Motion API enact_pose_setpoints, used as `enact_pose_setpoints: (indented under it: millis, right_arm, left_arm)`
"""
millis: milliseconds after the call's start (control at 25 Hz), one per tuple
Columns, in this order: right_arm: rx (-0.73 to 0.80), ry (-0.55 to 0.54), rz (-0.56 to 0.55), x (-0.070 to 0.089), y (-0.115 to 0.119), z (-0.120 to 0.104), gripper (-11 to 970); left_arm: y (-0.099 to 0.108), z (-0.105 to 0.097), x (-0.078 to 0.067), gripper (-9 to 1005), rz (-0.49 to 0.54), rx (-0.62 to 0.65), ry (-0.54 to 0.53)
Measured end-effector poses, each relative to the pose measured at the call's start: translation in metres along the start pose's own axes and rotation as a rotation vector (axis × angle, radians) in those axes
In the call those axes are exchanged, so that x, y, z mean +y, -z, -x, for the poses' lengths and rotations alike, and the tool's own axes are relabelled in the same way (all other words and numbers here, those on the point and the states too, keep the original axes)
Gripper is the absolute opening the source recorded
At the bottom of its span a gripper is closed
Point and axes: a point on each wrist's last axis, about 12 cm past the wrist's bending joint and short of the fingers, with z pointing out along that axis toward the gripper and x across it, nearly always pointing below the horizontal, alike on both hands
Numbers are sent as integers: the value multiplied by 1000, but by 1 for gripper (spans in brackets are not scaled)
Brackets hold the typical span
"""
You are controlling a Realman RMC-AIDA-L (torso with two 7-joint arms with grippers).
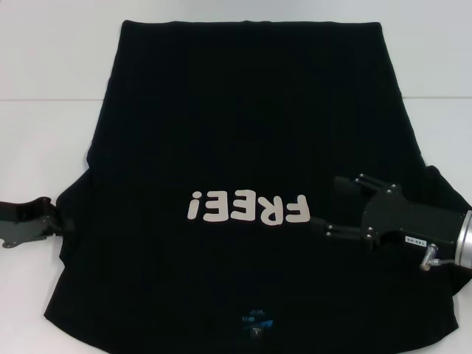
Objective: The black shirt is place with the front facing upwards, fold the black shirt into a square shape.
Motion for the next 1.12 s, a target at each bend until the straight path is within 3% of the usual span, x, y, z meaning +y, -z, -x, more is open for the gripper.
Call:
enact_pose_setpoints:
  millis: [120,360,680,1120]
  right_arm:
    - [0,-1,-1,0,0,0,945]
    - [0,-1,-2,0,0,0,945]
    - [-1,-4,-8,0,1,-1,945]
    - [-5,-9,-12,0,2,-1,945]
  left_arm:
    - [0,0,0,245,2,2,-4]
    - [0,0,0,17,-2,-5,-4]
    - [8,5,5,21,-1,-46,-3]
    - [35,21,16,22,50,-150,-7]
